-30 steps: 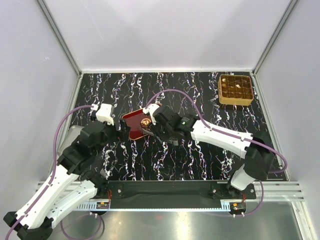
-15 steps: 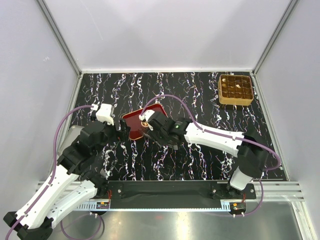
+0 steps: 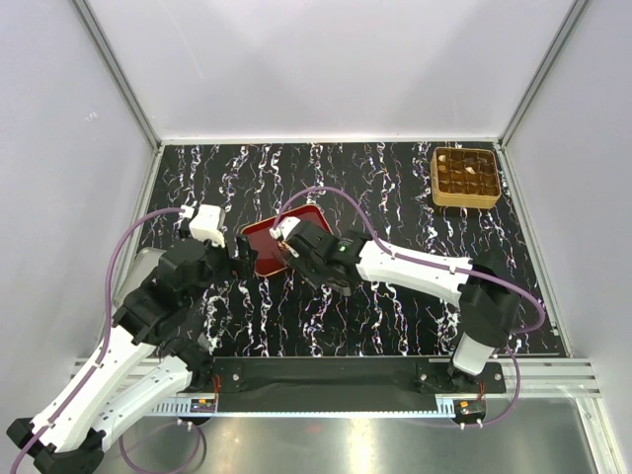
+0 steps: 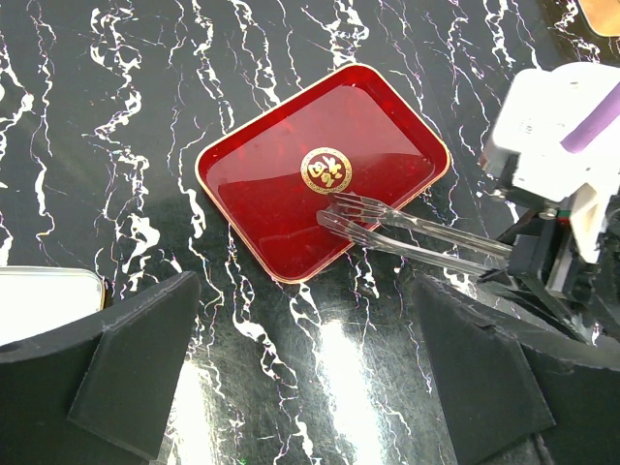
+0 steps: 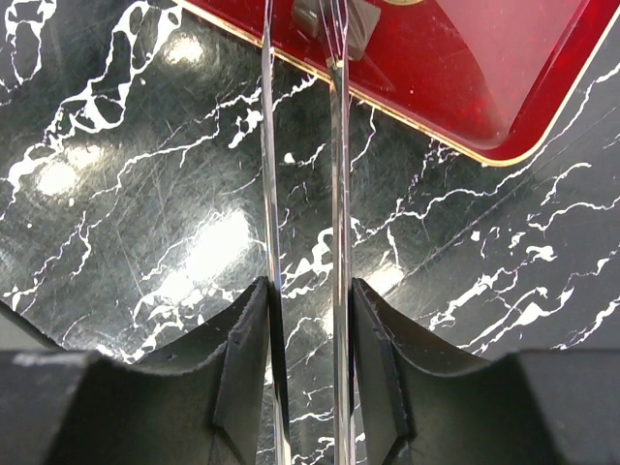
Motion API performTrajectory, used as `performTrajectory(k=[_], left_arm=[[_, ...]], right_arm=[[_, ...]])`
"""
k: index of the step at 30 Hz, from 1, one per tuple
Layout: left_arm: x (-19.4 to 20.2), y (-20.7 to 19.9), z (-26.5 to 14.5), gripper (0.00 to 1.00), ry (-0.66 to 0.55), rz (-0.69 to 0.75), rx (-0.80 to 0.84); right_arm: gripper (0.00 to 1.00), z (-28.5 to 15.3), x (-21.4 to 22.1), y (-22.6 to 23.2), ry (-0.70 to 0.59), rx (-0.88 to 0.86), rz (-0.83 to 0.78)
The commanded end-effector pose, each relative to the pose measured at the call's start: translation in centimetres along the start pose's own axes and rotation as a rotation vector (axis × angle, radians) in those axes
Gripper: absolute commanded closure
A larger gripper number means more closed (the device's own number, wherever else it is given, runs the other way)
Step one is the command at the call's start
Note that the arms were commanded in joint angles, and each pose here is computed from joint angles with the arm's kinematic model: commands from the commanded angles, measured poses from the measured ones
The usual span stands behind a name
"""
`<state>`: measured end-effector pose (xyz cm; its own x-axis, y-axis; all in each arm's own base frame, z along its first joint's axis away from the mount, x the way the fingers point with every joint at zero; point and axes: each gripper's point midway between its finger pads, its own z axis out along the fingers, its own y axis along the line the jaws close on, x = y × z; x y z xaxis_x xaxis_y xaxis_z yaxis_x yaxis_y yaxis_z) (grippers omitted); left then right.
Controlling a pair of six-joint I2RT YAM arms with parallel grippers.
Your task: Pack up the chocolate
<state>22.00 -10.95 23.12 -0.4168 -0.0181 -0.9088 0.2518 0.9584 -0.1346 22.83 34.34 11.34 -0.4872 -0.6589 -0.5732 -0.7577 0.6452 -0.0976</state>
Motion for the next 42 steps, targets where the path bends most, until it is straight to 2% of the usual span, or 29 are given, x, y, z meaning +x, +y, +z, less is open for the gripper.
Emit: performTrajectory(k=[1, 14, 26, 42], left_arm=[[-1.4, 0.1, -0.2, 0.01, -0.056, -0.012, -0.005], [-1.4, 0.1, -0.3, 0.01, -0.060, -0.013, -0.007], [-1.4, 0.1, -0.3, 0.01, -0.060, -0.013, -0.005], [-1.4, 0.1, -0.3, 0.01, -0.061, -0.013, -0.003]], right_arm=[[0.56, -0.6, -2.5, 0.0, -0.056, 0.027, -0.022], [0.55, -0.6, -3.2, -1.5, -0.059, 0.115, -0.034], [0.57, 0.1, -3.4, -0.3, -0.063, 0.055, -0.029], [0.66, 0.0, -4.5, -0.3, -0.081, 0.059, -0.023]])
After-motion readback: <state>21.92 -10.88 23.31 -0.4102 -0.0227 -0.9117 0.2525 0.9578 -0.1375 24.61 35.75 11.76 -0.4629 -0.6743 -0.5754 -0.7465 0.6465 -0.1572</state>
